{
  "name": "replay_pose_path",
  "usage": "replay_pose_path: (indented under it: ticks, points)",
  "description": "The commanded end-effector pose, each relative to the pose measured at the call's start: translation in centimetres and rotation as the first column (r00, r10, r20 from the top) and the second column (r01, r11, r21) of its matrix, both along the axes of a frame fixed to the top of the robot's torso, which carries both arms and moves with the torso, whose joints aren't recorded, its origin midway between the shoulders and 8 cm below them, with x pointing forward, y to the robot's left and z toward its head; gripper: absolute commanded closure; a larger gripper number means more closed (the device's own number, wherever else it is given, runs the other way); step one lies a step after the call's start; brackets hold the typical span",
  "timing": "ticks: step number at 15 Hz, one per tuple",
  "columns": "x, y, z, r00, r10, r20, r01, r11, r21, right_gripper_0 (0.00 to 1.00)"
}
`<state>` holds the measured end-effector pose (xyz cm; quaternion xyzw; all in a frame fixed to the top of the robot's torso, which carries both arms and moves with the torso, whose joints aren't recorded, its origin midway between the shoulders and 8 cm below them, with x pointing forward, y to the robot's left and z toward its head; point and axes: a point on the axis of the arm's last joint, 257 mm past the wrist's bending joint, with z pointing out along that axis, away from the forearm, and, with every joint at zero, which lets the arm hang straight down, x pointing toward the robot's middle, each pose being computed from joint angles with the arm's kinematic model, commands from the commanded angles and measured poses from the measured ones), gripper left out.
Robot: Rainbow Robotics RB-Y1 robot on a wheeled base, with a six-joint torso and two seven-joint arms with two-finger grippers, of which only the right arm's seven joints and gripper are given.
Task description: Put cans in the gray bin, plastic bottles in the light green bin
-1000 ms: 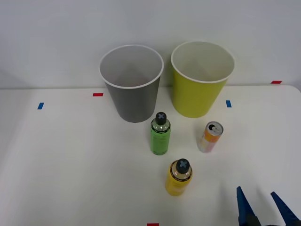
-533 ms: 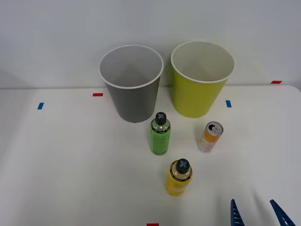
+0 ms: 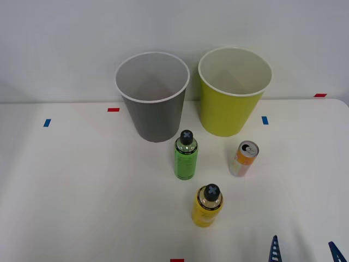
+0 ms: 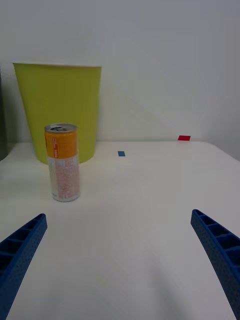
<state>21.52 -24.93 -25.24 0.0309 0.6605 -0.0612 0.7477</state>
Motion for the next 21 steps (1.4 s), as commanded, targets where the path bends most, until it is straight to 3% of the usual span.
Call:
replay_pose_path:
  ticks: [1,11,21]
  points:
    - [-0.2,0.9,-0.2,0.999,0.031,-0.012,-0.031,0.999,-0.029,0.0]
    - [-0.1,3.2,-0.3,0.994,0.108,-0.028,-0.11,0.989,-0.103,0.0]
    - [-0.1,3.1,-0.3,0.994,0.11,-0.028,-0.113,0.986,-0.12,0.0]
